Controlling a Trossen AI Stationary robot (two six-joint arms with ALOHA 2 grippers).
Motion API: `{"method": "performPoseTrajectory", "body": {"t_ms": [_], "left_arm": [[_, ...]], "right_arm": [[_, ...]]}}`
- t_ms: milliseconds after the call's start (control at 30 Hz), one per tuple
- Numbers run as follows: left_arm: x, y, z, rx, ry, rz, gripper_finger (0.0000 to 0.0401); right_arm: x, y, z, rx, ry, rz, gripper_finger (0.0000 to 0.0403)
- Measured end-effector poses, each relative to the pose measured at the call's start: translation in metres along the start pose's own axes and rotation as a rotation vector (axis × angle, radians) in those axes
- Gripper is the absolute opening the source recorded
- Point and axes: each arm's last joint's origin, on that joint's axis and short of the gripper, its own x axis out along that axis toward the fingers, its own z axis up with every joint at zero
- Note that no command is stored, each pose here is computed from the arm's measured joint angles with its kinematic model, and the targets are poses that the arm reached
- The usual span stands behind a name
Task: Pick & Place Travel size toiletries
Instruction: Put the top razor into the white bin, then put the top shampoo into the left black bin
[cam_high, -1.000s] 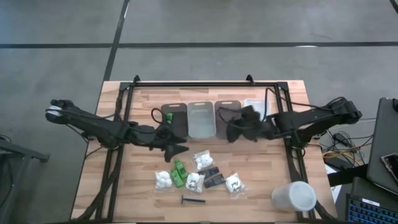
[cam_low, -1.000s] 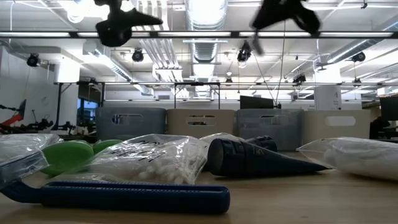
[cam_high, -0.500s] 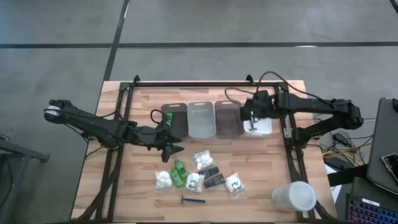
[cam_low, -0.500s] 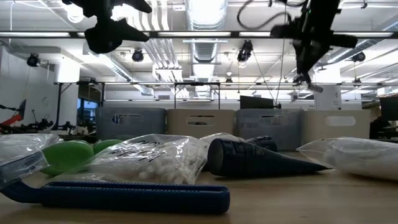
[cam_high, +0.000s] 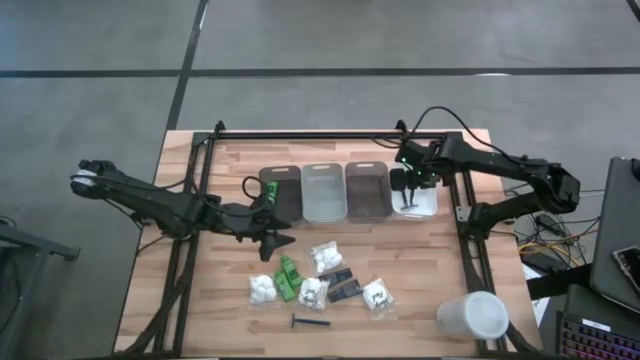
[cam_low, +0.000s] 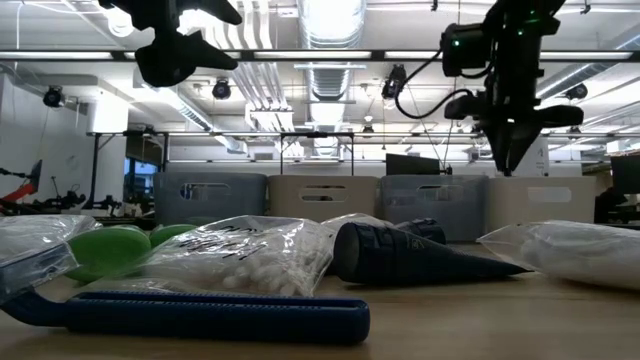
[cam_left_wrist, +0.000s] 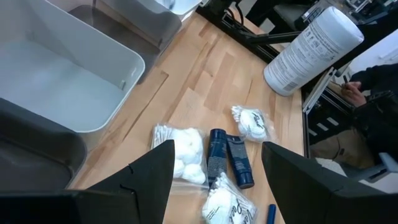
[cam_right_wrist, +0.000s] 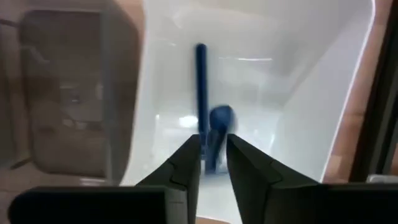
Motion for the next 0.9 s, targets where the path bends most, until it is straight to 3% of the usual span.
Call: {"method": "performPoseTrajectory", "body": {"t_ms": [400, 667, 800, 900], "left_arm": [[0.000, 0.001, -0.002, 0.007, 0.023, 0.006, 0.0245], [0.000, 0.002, -0.005, 0.013, 0.042, 0.020, 0.0245], [0.000, 0.002, -0.005, 0.015, 0.041, 0.020, 0.0245], [0.000, 0.002, -0.004, 0.017, 0.041, 0.020, 0.0245]], "right_arm": [[-0.011, 0.015, -0.013, -0.069, -0.088, 0.030, 0.0198], [-0.026, 0.033, -0.034, -0.096, -0.170, 0.111, 0.0253], [-0.031, 0.047, -0.041, -0.087, -0.204, 0.239, 0.0254], [-0.034, 0.054, -0.042, -0.055, -0.249, 0.309, 0.0222]]}}
